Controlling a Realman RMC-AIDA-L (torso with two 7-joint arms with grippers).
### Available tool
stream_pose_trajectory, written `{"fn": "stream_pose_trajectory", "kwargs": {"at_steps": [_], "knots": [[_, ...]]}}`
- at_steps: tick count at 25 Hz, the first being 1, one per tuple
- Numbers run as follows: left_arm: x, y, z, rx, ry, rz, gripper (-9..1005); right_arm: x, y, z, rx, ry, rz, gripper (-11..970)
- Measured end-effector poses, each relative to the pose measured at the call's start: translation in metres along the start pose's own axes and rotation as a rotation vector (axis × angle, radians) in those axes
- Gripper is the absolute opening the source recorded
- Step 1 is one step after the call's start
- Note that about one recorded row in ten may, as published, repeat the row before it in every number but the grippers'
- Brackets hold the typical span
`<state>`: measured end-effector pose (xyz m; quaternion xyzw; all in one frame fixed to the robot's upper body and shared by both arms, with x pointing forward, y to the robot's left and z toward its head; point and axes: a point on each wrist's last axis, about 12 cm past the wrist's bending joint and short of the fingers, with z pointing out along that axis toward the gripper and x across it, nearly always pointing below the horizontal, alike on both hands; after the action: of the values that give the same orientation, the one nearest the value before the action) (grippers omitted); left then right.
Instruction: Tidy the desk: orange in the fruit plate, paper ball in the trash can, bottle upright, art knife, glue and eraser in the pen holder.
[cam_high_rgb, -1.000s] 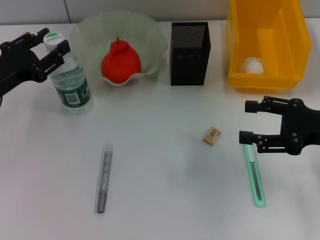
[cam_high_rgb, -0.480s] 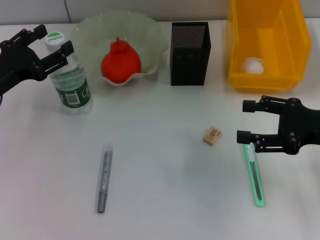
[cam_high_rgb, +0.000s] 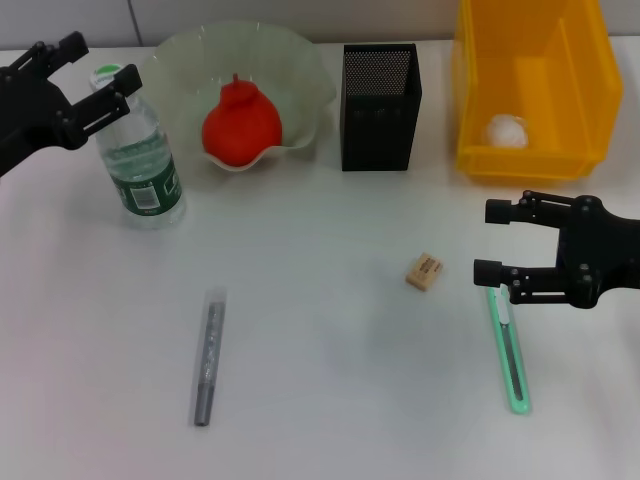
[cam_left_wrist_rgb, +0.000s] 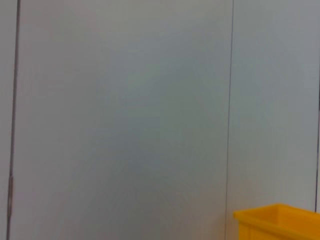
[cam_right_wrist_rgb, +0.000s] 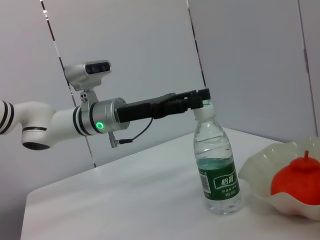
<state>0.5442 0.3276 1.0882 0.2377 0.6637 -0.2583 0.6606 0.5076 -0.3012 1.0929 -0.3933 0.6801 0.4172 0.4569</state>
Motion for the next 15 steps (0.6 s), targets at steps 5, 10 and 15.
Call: {"fn": "stream_pose_trajectory", "kwargs": {"at_steps": [5, 10, 15], "knots": [[-0.008, -0.004, -0.002, 0.044, -0.070, -0.041, 801, 0.000, 0.000, 0.000, 0.001, -0.001, 0.001, 834], [-0.026, -0.015, -0.013, 0.246, -0.135, -0.127, 801, -0.002, -0.001, -0.001, 0.002, -0.007, -0.001, 834], [-0.025, -0.028, -0.009, 0.411, -0.055, -0.163, 801, -0.006, -0.003, -0.001, -0.002, -0.013, 0.022, 834]]}}
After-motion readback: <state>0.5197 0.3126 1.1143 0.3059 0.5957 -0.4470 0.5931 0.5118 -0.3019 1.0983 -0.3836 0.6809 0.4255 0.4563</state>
